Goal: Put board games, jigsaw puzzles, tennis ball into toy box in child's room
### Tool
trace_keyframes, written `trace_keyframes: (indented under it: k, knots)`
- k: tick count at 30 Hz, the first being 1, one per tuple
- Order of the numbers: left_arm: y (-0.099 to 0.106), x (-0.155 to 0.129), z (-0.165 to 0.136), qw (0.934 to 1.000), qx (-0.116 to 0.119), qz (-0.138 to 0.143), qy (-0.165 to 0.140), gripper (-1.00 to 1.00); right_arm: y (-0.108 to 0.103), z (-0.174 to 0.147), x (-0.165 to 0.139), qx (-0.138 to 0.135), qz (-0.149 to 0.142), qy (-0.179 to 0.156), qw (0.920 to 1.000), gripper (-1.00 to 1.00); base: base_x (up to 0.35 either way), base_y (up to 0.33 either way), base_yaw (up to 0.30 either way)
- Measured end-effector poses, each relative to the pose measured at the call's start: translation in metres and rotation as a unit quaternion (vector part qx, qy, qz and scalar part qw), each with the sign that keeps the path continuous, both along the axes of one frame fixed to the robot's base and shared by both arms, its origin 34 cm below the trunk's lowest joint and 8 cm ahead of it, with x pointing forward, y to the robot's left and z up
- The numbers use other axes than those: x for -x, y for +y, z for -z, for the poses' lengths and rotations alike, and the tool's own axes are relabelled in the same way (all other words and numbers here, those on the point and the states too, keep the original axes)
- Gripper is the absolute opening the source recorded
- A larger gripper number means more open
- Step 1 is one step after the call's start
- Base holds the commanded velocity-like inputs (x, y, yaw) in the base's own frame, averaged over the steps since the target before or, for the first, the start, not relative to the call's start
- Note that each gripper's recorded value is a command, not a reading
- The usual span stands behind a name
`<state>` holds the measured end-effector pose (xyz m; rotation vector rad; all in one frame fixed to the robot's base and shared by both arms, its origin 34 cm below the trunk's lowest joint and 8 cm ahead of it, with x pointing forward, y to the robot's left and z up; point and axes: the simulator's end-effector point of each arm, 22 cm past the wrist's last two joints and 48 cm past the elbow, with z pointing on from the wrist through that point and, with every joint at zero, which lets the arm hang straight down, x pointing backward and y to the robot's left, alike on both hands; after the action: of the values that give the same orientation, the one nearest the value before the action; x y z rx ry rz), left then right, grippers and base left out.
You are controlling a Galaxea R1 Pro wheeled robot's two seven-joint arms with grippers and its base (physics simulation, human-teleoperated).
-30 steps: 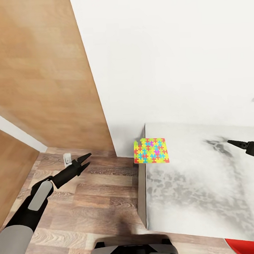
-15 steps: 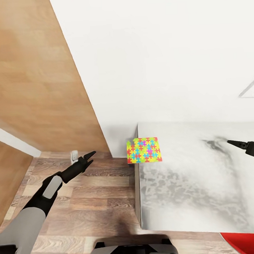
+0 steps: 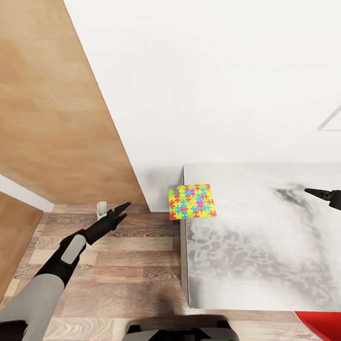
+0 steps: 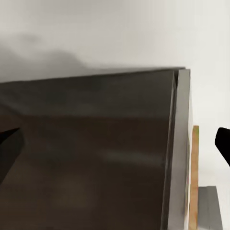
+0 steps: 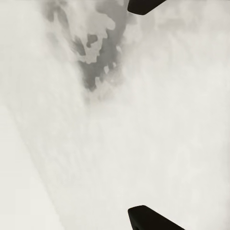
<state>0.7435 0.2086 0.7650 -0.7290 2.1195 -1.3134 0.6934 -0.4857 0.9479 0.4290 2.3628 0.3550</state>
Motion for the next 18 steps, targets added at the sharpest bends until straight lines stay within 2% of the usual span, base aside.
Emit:
trace_keyframes:
  k: [7,18]
  knots:
    - [-0.008,0.000,0.000,1.0000,0.004,0.003,0.000,1.00,0.000,0.000,0.000,0.000,0.000,0.000,1.0000,1.00,0.000,0.000,-0.021]
    - [-0.017,-0.002,-0.004,0.9999,0.014,0.005,-0.003,1.00,0.000,0.000,0.000,0.000,0.000,0.000,1.0000,1.00,0.000,0.000,-0.146]
